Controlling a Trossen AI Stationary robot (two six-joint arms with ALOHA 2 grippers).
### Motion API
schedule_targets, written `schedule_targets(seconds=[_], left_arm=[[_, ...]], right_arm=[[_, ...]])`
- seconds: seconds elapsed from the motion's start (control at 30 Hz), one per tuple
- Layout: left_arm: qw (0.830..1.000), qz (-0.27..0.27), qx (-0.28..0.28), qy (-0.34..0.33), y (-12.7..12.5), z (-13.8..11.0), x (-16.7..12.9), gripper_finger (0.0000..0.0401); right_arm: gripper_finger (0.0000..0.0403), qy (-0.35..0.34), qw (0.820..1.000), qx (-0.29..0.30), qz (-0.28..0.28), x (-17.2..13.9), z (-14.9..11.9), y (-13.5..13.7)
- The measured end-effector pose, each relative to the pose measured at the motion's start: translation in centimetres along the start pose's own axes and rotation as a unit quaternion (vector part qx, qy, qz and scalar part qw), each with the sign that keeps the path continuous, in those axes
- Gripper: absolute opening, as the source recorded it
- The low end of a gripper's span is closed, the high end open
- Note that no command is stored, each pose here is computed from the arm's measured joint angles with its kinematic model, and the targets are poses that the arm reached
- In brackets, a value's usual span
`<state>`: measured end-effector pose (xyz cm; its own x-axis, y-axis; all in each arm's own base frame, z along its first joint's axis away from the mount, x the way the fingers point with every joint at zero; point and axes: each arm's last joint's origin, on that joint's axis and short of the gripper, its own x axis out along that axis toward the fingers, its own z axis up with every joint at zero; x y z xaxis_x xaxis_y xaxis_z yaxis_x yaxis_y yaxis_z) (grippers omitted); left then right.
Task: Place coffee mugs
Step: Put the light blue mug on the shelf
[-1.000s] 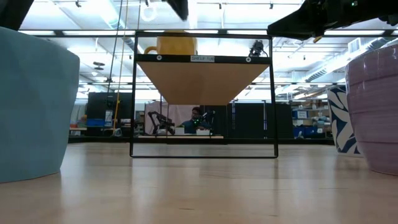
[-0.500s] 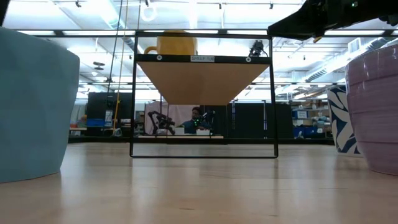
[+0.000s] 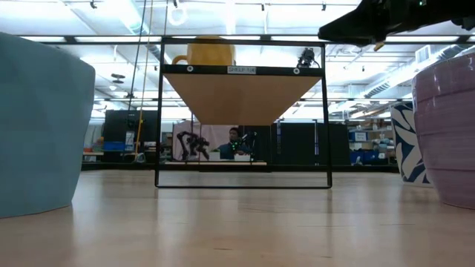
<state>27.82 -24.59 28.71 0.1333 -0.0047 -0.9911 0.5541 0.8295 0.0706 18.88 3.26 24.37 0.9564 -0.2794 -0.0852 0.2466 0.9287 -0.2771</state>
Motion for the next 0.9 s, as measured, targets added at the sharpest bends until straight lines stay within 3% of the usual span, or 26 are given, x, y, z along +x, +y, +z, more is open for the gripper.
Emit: schedule_targets(seconds=[0.1,0.23,0.4,0.6,0.9], left_arm=[[0.996,0.055,0.061,0.017,-1.8,-0.8,0.9,0.0126],[0.989,0.107,0.101,0.029,-3.0,-1.5,2.1,0.0126],[0.99,0.071,0.111,0.054,-3.4,-2.2,3.8,0.0126],[0.984,0.092,0.144,0.054,-2.9,-2.1,4.1,0.0126],[0.984,0.068,0.156,0.058,-1.2,-1.6,4.5,0.0126]], right_arm=[[0.0165,-0.003,1.0,0.002,-0.001,0.0,0.1,0.0],[0.0165,-0.005,1.0,0.002,-0.001,0.0,0.1,0.0],[0.0165,-0.004,1.0,0.002,0.002,0.0,0.1,0.0],[0.0165,-0.003,1.0,0.005,0.004,0.0,0.1,0.0],[0.0165,-0.003,1.0,0.011,0.005,0.0,0.0,0.0]])
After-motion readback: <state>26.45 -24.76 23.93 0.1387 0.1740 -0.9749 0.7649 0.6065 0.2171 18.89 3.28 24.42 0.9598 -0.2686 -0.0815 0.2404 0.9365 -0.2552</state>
